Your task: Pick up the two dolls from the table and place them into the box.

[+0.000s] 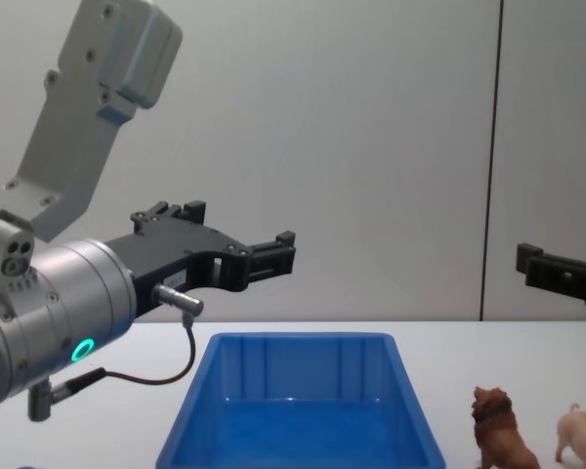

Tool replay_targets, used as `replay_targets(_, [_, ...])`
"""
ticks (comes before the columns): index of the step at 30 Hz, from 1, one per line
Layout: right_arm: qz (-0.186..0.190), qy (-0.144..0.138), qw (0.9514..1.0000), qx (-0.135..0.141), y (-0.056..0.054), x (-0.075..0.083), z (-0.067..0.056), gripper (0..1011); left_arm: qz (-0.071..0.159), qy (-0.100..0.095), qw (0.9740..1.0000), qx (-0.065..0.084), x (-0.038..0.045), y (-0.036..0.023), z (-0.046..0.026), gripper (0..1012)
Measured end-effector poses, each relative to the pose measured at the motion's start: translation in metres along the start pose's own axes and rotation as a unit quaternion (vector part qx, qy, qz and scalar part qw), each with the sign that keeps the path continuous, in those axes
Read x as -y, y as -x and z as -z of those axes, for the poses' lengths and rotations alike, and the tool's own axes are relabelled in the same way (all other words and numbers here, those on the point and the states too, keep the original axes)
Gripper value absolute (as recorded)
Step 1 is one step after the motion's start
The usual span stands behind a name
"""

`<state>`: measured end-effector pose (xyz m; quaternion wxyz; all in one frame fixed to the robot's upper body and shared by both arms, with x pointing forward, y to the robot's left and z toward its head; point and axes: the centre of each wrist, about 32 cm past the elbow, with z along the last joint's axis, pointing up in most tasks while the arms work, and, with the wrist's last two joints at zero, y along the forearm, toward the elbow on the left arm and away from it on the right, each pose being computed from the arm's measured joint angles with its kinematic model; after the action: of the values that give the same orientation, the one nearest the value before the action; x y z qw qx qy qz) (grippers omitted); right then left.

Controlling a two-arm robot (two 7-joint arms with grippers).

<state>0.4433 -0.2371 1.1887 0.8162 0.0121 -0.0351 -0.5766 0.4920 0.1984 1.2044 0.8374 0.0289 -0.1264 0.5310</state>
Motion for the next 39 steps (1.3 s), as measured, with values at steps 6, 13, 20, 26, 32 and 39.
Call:
replay_targets(6, [0.000,0.000,1.0000,0.000,0.000,0.000,0.000,1001,0.000,0.000,1.0000,0.000,0.0000,0.0000,0.0000,1002])
replay_targets(13, [0.000,0.000,1.0000,0.000,0.000,0.000,0.000,1001,0.000,0.000,1.0000,0.000,0.0000,0.0000,0.0000,1002])
replay_targets(20, [0.000,0.000,1.0000,0.000,0.000,0.000,0.000,1001,0.000,0.000,1.0000,0.000,0.0000,0.0000,0.0000,1002])
replay_targets(26, [-0.005,0.004,1.0000,-0.001,-0.002,0.000,0.001,1001,0.000,0.000,1.0000,0.000,0.0000,0.0000,0.0000,1002])
replay_targets(32, [-0.015,0.020,0.9997,-0.002,-0.008,0.002,0.005,1001,0.000,0.000,1.0000,0.000,0.0000,0.0000,0.0000,1002])
replay_targets(39, [-0.027,0.051,0.9984,-0.001,-0.017,0.006,0.013,1001,0.000,0.000,1.0000,0.000,0.0000,0.0000,0.0000,1002])
